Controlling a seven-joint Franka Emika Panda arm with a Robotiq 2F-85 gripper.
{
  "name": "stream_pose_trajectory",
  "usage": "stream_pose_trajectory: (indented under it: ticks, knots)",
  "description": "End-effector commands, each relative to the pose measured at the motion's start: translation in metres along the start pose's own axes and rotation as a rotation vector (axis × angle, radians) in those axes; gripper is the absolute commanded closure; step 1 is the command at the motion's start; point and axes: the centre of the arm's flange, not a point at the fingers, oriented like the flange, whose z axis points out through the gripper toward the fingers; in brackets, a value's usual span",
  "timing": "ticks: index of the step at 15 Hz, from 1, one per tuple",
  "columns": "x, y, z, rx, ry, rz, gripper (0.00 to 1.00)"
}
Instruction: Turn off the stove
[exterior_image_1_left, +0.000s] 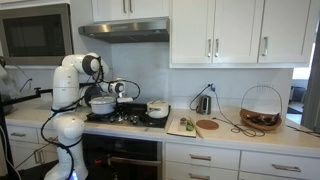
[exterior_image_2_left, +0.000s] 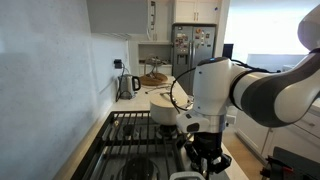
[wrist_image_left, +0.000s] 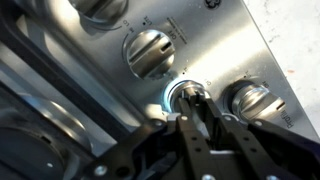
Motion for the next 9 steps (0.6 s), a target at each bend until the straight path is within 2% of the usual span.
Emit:
stream_pose_trajectory:
  ticks: [1,9]
  knots:
    - [0.0103,-0.0027,0.0155,0.021,0.022,0.199,0.95]
    - [0.0035,0.0038,0.016,0.017,0.02,0.633,0.95]
